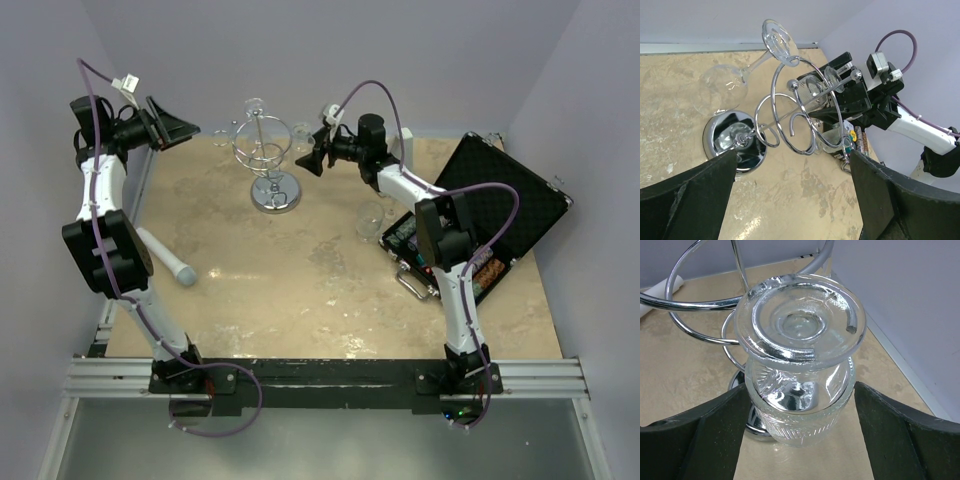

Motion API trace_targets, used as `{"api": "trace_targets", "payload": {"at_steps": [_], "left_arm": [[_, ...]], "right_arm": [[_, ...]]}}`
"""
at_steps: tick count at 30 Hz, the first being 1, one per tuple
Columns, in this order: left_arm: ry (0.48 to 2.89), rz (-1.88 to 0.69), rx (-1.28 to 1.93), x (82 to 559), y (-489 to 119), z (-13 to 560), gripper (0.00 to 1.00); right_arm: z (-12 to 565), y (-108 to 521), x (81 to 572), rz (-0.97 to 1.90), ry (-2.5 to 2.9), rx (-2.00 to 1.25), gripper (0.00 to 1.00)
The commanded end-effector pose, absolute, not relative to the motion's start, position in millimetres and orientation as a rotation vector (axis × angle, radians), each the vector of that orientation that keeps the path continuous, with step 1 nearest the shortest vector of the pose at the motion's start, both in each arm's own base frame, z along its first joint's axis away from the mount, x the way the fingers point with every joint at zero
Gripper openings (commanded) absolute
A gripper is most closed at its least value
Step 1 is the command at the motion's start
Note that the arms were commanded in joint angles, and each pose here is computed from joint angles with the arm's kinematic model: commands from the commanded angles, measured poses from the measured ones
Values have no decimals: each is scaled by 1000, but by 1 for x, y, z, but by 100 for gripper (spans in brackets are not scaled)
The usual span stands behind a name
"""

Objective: Take the wine glass off the wine glass rack

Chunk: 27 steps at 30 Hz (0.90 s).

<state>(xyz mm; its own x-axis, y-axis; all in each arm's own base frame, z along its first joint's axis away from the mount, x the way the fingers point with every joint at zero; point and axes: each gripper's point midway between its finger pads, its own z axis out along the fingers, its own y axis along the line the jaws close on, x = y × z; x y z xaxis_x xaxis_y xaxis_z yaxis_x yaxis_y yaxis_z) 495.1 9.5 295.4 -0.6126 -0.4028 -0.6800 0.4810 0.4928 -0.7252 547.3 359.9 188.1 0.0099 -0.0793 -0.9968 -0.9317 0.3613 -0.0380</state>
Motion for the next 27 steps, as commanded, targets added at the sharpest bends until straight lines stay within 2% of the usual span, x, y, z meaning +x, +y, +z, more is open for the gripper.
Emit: {"api": "trace_targets", "payload": {"at_steps": [1,21,25,26,27], "left_arm": [[1788,-1210,171,482,3,327,97],[1784,-1231,166,484,3,323,94],[1786,-1237,161,485,3,321,94],[1788,-1242,161,484,2,320,94],[1789,-1244,158,485,2,319,94]], "right_arm": [[208,366,553,861,1339,-977,83],[224,358,562,788,1348,-924,35],[232,357,560,781,1334,-929,20],[234,356,560,774,1334,-923,14],[236,355,562,765,1342,-907,2]]}}
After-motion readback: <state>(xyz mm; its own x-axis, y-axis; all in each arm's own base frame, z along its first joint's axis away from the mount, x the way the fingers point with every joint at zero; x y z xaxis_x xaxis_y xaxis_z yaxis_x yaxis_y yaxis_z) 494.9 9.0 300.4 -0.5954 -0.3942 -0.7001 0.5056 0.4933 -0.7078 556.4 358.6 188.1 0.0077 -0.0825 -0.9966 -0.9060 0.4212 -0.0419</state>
